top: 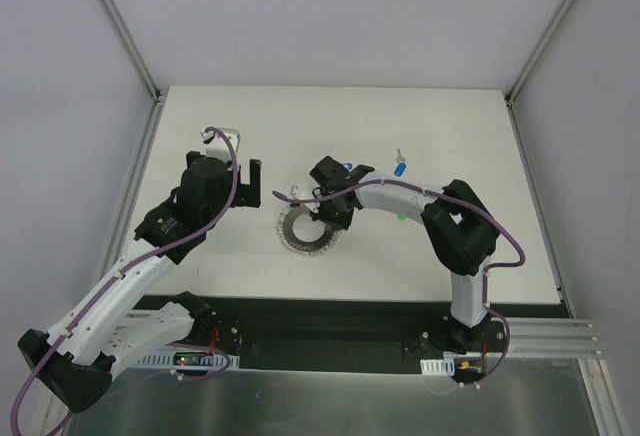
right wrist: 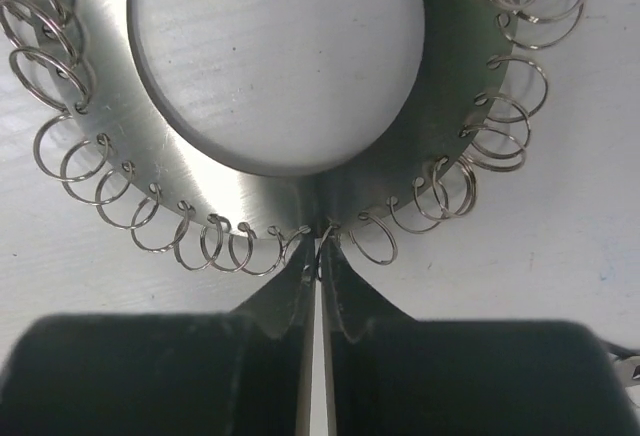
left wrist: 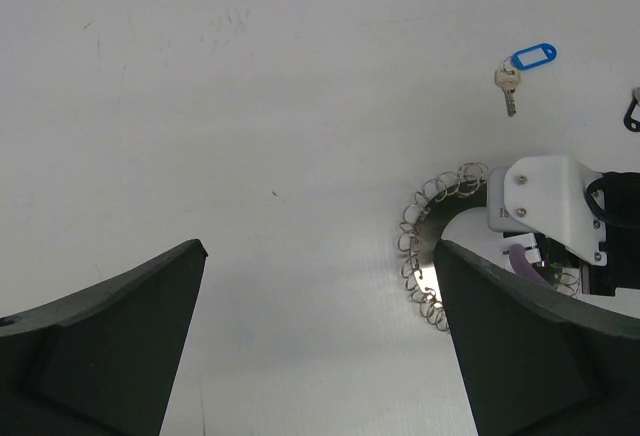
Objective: Put the keys on the keyring
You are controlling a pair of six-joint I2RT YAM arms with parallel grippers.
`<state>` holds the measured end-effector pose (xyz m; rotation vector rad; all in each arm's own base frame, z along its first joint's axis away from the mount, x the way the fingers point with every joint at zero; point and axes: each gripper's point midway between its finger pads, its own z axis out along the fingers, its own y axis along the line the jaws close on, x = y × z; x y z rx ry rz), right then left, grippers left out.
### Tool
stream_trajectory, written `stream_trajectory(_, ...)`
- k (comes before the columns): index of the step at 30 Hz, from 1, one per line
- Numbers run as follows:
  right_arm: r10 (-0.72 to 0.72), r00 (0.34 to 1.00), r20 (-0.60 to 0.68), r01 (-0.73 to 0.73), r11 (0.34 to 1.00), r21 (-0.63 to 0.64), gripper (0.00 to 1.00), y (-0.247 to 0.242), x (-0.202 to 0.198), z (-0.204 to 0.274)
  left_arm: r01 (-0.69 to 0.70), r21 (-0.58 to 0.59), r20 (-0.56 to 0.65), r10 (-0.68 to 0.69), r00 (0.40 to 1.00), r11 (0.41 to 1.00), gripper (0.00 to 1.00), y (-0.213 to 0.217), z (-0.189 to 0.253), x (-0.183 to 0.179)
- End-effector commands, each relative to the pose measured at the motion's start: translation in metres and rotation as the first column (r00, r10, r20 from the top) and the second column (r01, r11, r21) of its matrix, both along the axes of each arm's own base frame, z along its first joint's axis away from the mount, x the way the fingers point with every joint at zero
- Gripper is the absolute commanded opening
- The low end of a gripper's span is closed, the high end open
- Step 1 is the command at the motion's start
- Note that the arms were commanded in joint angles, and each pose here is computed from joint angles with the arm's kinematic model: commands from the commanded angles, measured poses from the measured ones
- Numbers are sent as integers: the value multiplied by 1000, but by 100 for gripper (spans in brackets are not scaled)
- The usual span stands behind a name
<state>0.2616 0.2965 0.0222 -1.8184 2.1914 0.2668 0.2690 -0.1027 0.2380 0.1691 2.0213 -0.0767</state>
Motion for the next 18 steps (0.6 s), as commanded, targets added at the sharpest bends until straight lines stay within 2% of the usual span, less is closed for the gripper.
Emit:
stream_trajectory(1,17,1000,22,-18,999,41,2,10,3,17,-1,5,17,1,1000,1000,99,1,2,2)
stream_trajectory(5,10,999,49,-14,997,81,1,10,1,31,7,-1,19,-7,1000,1000,99,0,3,2)
stream_trajectory(13,-28,991,134,-9,964,266,1,23,-6,88,51,-25,27,-50,998,998,99,-8,7,0)
stream_trajectory(16,-46,983,177,-25,924,381,1,30,-12,116,113,-45,41,-111,993,993,99,-17,11,-4)
stream_trajectory(17,-79,973,215,-30,887,461,1,36,-10,141,130,-51,45,-128,991,990,99,-19,12,-5)
stream_trajectory(18,-81,975,208,-30,875,484,1,35,-17,140,177,-58,47,-174,984,983,99,-26,12,-8)
